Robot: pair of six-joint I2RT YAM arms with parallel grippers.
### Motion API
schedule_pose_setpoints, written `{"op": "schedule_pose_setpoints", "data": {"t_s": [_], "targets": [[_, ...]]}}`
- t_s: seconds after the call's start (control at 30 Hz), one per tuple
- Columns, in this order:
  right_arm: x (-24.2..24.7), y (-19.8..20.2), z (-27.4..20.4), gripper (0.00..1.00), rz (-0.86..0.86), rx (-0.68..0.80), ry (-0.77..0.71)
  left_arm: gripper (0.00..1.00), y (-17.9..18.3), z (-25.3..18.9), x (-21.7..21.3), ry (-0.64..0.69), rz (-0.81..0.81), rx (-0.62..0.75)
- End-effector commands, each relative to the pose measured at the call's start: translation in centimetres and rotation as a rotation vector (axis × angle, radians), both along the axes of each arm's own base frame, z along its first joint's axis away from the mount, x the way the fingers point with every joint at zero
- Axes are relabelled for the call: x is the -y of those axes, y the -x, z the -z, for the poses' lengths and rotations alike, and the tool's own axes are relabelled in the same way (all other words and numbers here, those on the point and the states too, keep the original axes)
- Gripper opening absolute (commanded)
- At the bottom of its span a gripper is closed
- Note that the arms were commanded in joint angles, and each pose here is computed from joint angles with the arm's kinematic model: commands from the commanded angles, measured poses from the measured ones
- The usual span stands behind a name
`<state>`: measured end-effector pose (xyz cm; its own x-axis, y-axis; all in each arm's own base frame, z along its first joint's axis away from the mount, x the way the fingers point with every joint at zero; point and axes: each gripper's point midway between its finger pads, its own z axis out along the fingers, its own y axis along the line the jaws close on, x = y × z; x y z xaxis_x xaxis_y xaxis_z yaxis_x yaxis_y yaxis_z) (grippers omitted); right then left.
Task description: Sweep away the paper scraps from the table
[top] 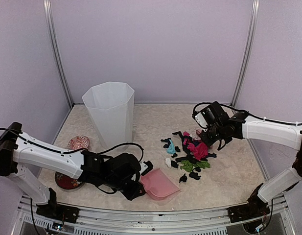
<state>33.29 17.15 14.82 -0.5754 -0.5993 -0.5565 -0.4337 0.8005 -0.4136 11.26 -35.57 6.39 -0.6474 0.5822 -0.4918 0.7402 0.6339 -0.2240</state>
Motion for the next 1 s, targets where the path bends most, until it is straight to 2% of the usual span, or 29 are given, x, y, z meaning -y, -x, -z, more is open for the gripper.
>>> {"op": "schedule_pose_setpoints", "data": {"t_s": [0.0, 0.47, 0.63, 0.97], "targets": [[-2.7, 1.0, 0.6, 0.00, -0.099, -0.055, -0.014, 0.00, 0.1, 0.9, 1.7, 0.008, 0.023, -0.014], [-9.0, 7.5, 1.6, 0.00, -0.290, -0.188, -0.147, 0.00, -4.2, 3.2, 3.2, -0.010, -0.114, -0.011], [-10.4, 9.3, 0.0, 0.00, -0.342, -0.191, -0.196, 0.00, -6.1, 3.5, 2.5, -0.011, -0.186, 0.001], [-12.4, 12.2, -2.9, 0.00, -0.463, -0.223, -0.351, 0.00, -7.3, 3.1, 3.5, 0.052, -0.205, 0.046]]}}
